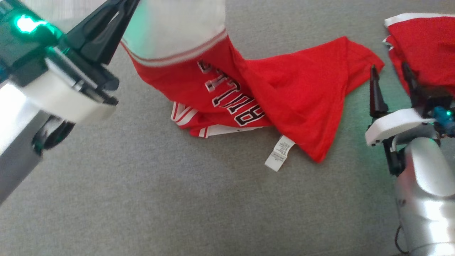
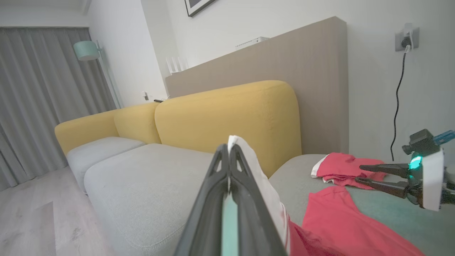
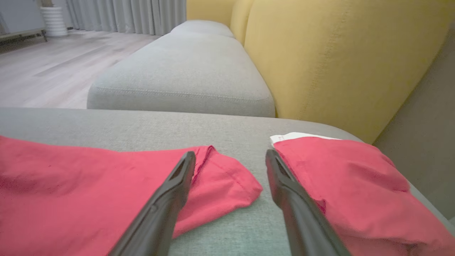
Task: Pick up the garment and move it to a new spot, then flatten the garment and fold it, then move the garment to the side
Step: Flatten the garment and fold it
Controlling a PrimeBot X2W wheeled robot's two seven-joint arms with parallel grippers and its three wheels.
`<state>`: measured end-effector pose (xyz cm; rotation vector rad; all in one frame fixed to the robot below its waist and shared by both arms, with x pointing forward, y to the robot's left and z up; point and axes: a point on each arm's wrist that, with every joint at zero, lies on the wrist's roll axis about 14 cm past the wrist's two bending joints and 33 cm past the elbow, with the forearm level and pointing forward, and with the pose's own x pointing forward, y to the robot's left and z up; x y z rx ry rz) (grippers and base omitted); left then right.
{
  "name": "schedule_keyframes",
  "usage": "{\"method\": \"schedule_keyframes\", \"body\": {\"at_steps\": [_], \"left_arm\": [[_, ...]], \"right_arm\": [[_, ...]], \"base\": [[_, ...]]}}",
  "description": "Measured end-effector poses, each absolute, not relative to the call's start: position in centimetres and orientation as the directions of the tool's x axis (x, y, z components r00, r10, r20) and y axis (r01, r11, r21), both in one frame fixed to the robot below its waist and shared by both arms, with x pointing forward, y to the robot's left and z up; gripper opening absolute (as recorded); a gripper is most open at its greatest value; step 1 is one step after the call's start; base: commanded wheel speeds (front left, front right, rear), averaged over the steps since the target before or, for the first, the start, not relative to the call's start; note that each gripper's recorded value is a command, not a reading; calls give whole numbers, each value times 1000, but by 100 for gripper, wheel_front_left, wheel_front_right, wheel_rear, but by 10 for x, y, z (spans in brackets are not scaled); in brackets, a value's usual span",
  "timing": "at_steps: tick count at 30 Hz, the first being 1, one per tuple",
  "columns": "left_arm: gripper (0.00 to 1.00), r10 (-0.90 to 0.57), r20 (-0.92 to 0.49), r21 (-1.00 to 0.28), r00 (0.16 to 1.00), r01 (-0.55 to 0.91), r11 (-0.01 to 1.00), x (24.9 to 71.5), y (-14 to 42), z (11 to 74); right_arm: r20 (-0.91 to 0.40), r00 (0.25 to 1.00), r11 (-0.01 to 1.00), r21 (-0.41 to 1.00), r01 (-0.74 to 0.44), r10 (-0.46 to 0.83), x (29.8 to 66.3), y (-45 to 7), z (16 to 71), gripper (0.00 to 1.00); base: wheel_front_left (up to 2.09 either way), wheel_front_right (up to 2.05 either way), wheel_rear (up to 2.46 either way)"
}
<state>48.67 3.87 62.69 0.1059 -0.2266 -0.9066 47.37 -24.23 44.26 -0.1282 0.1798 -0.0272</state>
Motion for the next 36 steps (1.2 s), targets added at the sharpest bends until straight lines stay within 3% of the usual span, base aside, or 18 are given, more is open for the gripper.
{"method": "schedule_keyframes", "body": {"at_steps": [5,13,27,30,32,33,36], "left_arm": [[0,-767,116,212,631,739,640,512,43,607],[0,-731,84,242,677,698,674,531,55,595],[0,-723,118,257,681,682,685,530,59,610],[0,-724,124,252,679,684,685,529,59,612],[0,-722,126,250,680,683,686,528,59,612],[0,-721,126,248,681,682,688,528,59,612],[0,-721,126,246,681,683,688,526,59,613]], "right_arm": [[-135,983,980,-141,-141,122,469,-182,442,100],[-283,911,932,-117,-344,300,384,-123,391,100],[-379,878,908,-178,-380,293,363,-129,366,99],[-383,876,909,-172,-380,294,362,-127,364,84],[-385,874,909,-168,-381,295,361,-126,363,24],[-386,874,909,-166,-381,295,361,-125,363,0],[-389,874,909,-171,-380,292,359,-126,363,0]], "base": [[0,0,0],[0,0,0],[0,0,0],[0,0,0],[0,0,0],[0,0,0],[0,0,0]]}}
